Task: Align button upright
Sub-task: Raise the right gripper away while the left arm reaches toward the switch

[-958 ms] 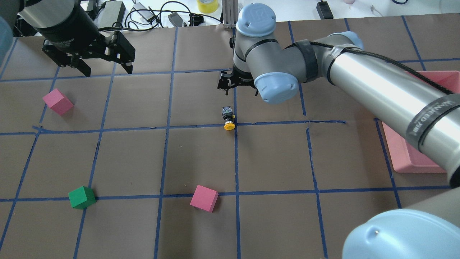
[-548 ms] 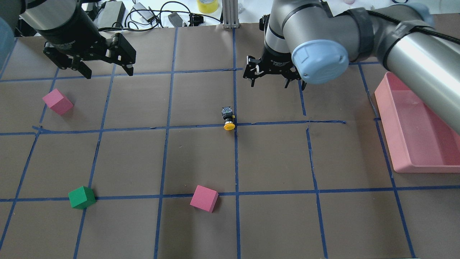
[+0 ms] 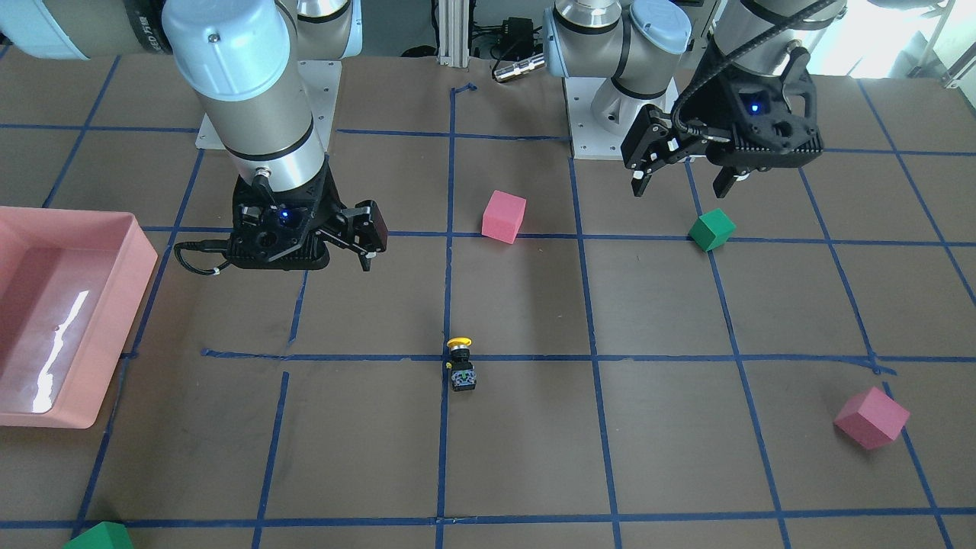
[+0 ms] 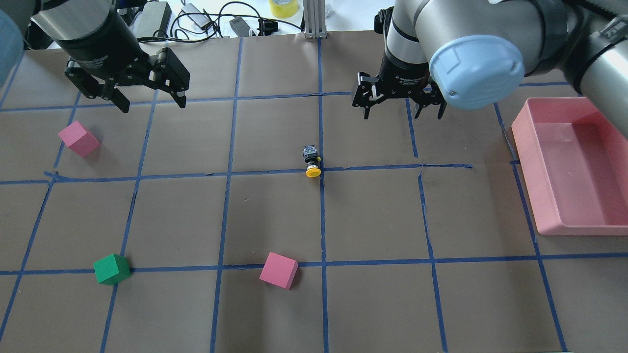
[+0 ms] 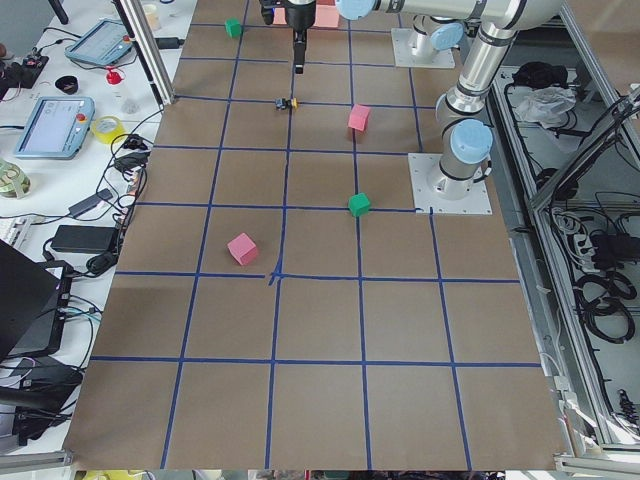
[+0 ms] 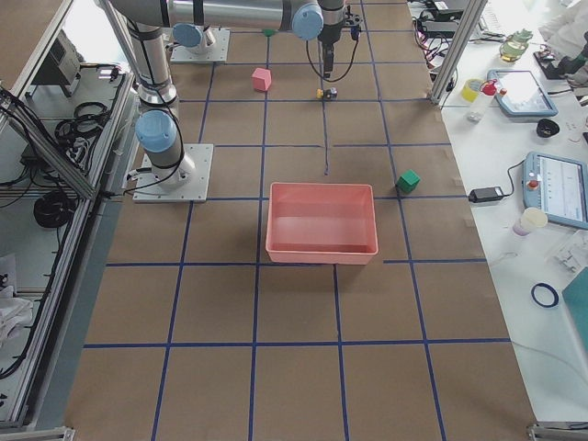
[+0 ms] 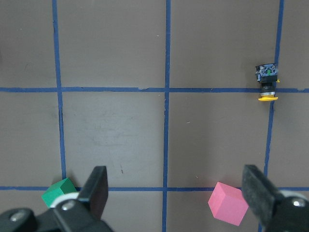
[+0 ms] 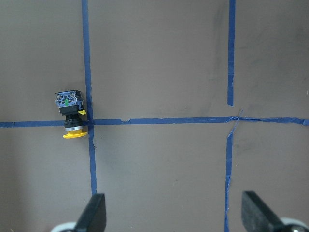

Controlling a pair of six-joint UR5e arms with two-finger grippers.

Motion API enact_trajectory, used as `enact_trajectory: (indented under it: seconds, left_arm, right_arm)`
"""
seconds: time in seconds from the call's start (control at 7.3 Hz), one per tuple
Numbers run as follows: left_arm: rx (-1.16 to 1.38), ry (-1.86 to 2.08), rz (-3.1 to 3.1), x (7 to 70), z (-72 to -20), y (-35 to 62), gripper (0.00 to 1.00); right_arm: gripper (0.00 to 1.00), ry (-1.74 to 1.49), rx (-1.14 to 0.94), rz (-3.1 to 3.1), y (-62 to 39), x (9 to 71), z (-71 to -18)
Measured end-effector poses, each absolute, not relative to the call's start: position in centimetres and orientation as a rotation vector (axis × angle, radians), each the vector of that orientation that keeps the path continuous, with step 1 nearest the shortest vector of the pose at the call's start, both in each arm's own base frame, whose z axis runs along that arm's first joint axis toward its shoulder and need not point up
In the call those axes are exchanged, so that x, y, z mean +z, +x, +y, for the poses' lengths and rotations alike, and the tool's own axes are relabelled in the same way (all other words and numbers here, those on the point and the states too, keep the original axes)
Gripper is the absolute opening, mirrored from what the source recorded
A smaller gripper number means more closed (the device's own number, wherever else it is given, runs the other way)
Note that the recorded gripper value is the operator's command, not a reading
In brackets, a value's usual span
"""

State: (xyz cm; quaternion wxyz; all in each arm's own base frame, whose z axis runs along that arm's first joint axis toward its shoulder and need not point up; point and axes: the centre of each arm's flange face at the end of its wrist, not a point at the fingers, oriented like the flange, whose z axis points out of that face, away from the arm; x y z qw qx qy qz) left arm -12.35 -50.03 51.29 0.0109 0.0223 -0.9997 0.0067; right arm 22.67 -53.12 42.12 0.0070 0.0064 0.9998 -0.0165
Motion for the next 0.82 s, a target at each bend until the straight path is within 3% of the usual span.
enact_trajectory:
  seconds: [0.27, 0.82]
  left_arm:
    - [-0.081, 0.095, -3.117, 47.0, -51.7, -13.4, 1.00]
    - [-0.001, 0.129, -3.124, 35.9, -53.2, -20.1, 1.00]
  right_arm:
    - [1.00, 0.028, -0.090, 3.187, 21.4, 43.7, -52.5]
    - [1.00, 0.036, -0.121, 3.183, 20.9, 46.3, -50.5]
